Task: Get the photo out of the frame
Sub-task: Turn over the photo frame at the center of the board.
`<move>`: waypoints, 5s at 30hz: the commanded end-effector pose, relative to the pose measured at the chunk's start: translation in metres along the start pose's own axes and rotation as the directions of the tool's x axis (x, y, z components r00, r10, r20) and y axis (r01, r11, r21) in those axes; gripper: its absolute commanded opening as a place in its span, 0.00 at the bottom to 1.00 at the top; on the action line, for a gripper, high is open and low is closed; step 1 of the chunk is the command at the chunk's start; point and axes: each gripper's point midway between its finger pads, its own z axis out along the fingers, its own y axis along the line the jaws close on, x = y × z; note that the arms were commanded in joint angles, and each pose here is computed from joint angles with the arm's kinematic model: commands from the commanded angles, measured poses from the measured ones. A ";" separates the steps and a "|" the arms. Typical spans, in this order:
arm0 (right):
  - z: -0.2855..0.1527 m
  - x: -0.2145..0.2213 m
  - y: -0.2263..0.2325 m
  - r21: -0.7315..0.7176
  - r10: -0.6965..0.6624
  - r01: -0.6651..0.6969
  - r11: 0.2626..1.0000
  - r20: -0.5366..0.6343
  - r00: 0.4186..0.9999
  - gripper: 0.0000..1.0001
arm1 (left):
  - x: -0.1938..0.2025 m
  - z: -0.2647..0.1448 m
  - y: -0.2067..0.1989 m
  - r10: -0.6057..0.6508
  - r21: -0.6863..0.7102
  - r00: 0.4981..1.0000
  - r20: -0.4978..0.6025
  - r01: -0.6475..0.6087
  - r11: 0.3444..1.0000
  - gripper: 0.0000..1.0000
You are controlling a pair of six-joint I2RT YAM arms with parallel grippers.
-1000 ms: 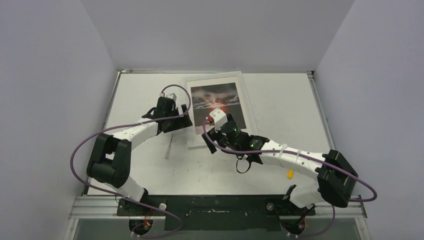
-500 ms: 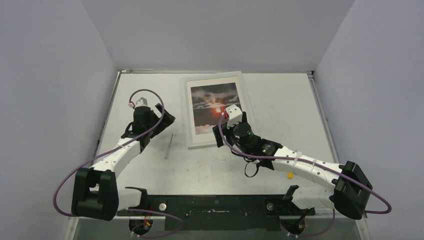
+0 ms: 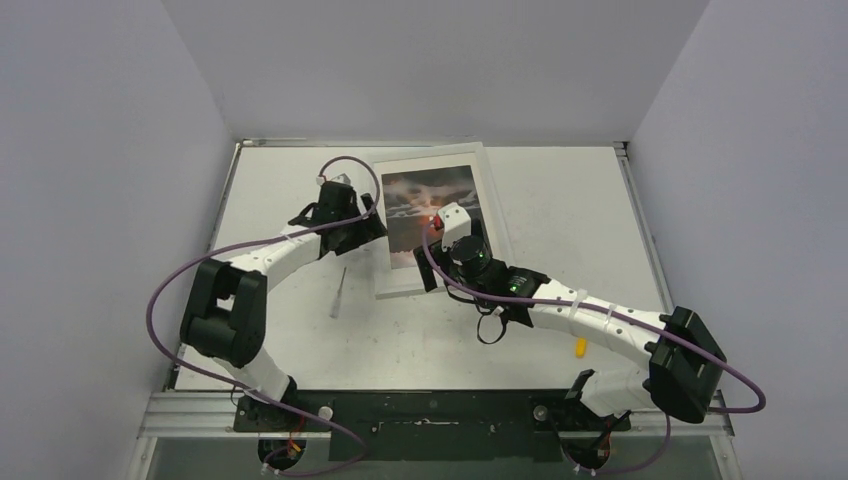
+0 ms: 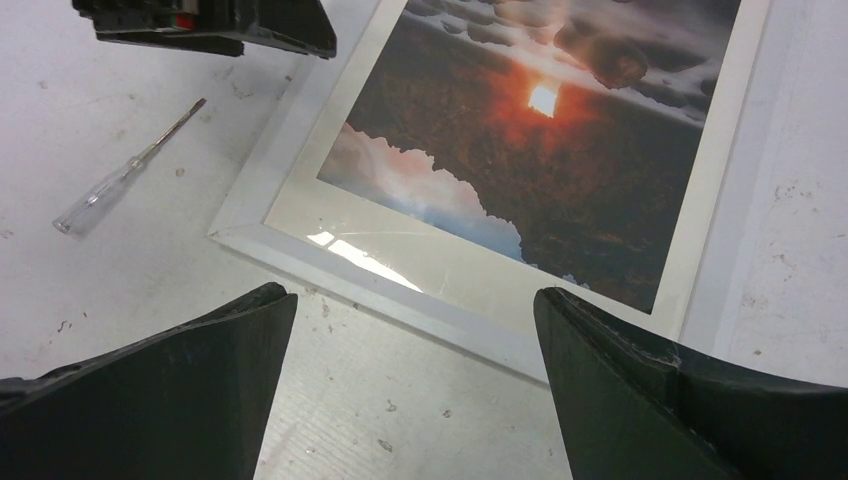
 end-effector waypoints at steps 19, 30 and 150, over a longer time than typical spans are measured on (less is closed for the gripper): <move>-0.003 0.005 -0.003 0.010 -0.016 0.016 1.000 -0.001 1.000 0.95 | 0.036 0.038 0.005 0.087 -0.119 0.984 -0.156 -0.106 0.987 0.60; -0.005 0.014 0.001 -0.022 -0.017 0.016 1.000 -0.021 1.000 0.97 | 0.050 0.053 0.017 0.074 -0.144 0.976 -0.206 -0.105 0.984 0.48; -0.044 -0.038 0.067 0.305 -0.586 0.518 0.799 0.207 0.783 0.06 | -0.040 -0.134 -0.092 -0.126 0.576 0.987 -0.096 0.158 0.802 0.98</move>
